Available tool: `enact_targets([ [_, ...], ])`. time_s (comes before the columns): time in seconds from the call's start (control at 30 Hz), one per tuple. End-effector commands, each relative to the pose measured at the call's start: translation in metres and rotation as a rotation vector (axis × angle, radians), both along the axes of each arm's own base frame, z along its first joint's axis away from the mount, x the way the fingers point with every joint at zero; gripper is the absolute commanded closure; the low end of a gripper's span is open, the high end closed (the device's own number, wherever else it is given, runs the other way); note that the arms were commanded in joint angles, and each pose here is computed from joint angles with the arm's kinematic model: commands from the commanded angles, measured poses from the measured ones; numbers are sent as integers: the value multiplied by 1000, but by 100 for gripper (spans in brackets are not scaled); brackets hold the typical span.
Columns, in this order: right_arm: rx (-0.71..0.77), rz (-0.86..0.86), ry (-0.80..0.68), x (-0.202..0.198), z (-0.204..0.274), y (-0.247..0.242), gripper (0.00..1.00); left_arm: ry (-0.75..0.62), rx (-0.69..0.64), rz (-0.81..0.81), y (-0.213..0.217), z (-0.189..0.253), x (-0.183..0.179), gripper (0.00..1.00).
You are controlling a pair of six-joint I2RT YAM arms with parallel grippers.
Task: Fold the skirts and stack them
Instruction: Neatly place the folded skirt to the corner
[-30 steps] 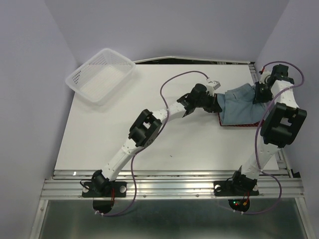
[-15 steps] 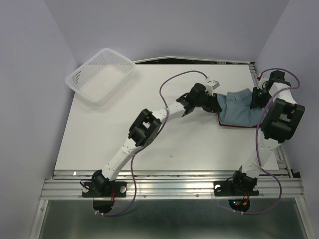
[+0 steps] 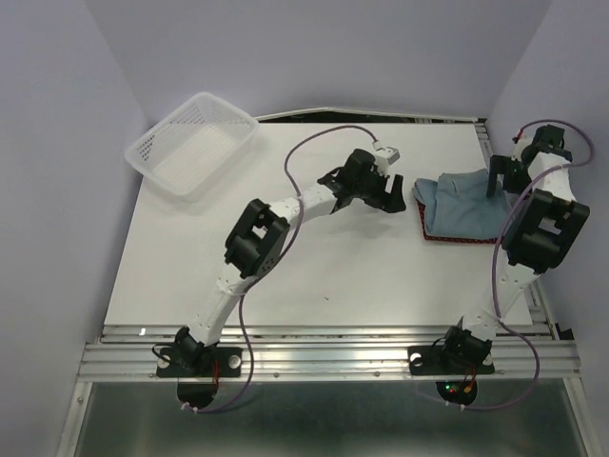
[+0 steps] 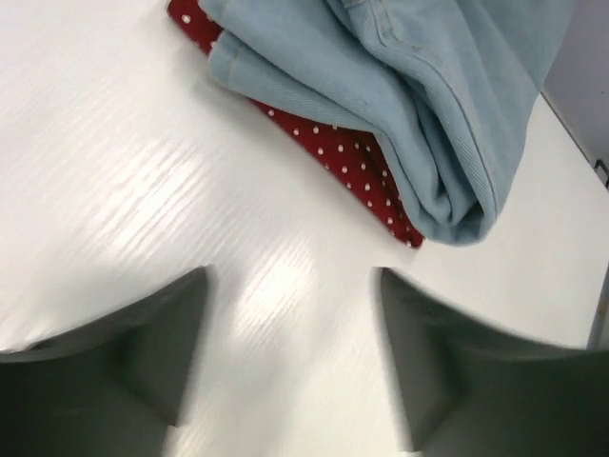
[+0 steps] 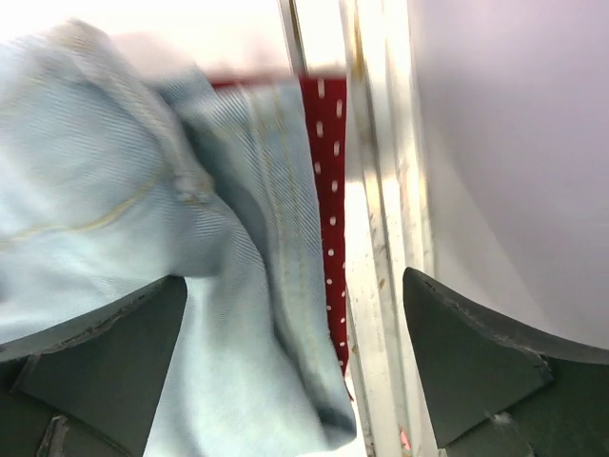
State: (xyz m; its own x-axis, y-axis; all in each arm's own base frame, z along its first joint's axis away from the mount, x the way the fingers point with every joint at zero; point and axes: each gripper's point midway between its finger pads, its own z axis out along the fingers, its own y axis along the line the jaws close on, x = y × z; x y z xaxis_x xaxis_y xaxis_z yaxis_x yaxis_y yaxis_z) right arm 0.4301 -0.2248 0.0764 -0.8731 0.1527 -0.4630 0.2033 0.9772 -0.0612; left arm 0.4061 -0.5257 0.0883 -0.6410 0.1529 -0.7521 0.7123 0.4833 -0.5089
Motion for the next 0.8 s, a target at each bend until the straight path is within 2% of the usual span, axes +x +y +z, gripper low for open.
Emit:
enact_targets([
  [0.0,-15,38,-244,27,110,4,0,-268,-65,57,50,148,5,3],
  [0.03,-6,46,-280,31,125,7,0,-270,-9,72,71,134,6,1],
  [0.07,42,58,-307,33,132,18,0,-324,-28,89,87,166,0,1],
  [0.13,94,87,-348,31,148,33,0,-325,31,115,116,154,-7,1],
  [0.17,164,124,-376,31,153,49,0,-373,25,137,135,177,-8,1],
  [0.2,204,136,-387,28,155,59,3,-376,37,147,147,177,-10,1],
  [0.23,239,147,-401,26,156,67,6,-349,75,150,160,162,-16,1],
  [0.27,304,162,-419,20,154,82,15,-376,71,168,178,177,-17,1],
  [0.33,359,145,-429,16,148,92,28,-342,122,173,199,160,-24,1],
  [0.37,360,140,-436,14,140,93,33,-358,123,189,211,168,-25,1],
  [0.4,369,137,-441,16,136,94,40,-350,133,197,217,165,-28,1],
  [0.63,368,114,-444,31,94,84,53,-372,128,196,234,169,-47,1],
  [0.77,310,85,-450,46,66,66,57,-363,131,198,236,162,-47,2],
])
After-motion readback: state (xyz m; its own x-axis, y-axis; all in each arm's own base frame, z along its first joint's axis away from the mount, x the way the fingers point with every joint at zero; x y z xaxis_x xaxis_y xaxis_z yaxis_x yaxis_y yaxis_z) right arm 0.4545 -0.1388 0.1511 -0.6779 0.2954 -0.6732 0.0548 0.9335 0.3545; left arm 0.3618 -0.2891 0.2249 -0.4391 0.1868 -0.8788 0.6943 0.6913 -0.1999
